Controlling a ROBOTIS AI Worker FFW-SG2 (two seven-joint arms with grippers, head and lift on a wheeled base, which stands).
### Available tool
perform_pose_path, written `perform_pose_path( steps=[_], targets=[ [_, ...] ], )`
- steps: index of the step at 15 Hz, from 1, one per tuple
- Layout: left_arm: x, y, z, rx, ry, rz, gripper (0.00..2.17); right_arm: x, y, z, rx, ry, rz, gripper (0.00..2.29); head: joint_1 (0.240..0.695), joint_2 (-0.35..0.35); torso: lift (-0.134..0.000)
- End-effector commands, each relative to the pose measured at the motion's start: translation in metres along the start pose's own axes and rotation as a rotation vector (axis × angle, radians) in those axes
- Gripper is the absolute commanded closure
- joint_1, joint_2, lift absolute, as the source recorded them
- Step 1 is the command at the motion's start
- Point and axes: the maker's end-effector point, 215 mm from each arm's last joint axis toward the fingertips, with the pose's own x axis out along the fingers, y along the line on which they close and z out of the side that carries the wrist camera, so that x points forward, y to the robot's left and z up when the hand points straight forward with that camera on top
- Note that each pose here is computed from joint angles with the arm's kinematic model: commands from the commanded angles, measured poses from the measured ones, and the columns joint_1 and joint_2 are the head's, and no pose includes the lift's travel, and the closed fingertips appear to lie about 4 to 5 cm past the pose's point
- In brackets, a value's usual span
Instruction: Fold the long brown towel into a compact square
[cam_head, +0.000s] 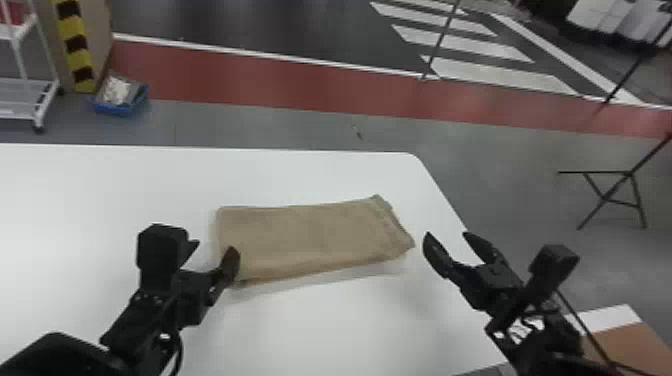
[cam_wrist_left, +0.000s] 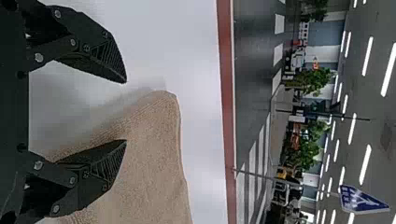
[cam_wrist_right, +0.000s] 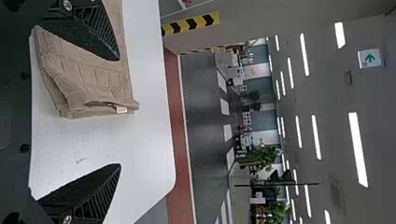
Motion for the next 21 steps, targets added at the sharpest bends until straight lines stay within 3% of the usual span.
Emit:
perform_pose_path(
  steps=[1,6,8,10,15,19,21],
  targets=[
    [-0.001,-0.005,-0.011,0.01,0.033,-0.014,0.52,0.0,0.0,0.0,-0.001,-0.001,0.001,0.07,0.695,-0.35,-0.123],
    [-0.005,-0.017,-0.013,0.021,0.057,-0.041,0.52,-0.001,0.001,-0.003,0.011,0.003,0.002,0.08,0.695,-0.35,-0.123],
    [-0.006,-0.021,-0.014,0.028,0.06,-0.046,0.85,-0.003,-0.003,-0.002,0.021,-0.003,-0.005,0.08,0.695,-0.35,-0.123],
    [-0.007,-0.02,-0.013,0.044,0.056,-0.042,1.39,-0.005,-0.005,-0.005,0.027,0.001,-0.008,0.08,0.695,-0.35,-0.123],
    [-0.011,-0.007,0.02,0.037,-0.002,-0.024,1.42,-0.008,-0.007,-0.006,0.033,0.0,-0.01,0.09,0.695,-0.35,-0.123],
    [-0.022,0.053,0.045,0.027,-0.022,0.061,1.42,-0.008,-0.005,-0.007,0.037,0.0,-0.006,0.09,0.695,-0.35,-0.123],
    [-0.035,0.095,0.043,0.016,0.003,0.117,1.42,-0.006,-0.004,-0.006,0.033,-0.001,-0.003,0.09,0.695,-0.35,-0.123]
  ],
)
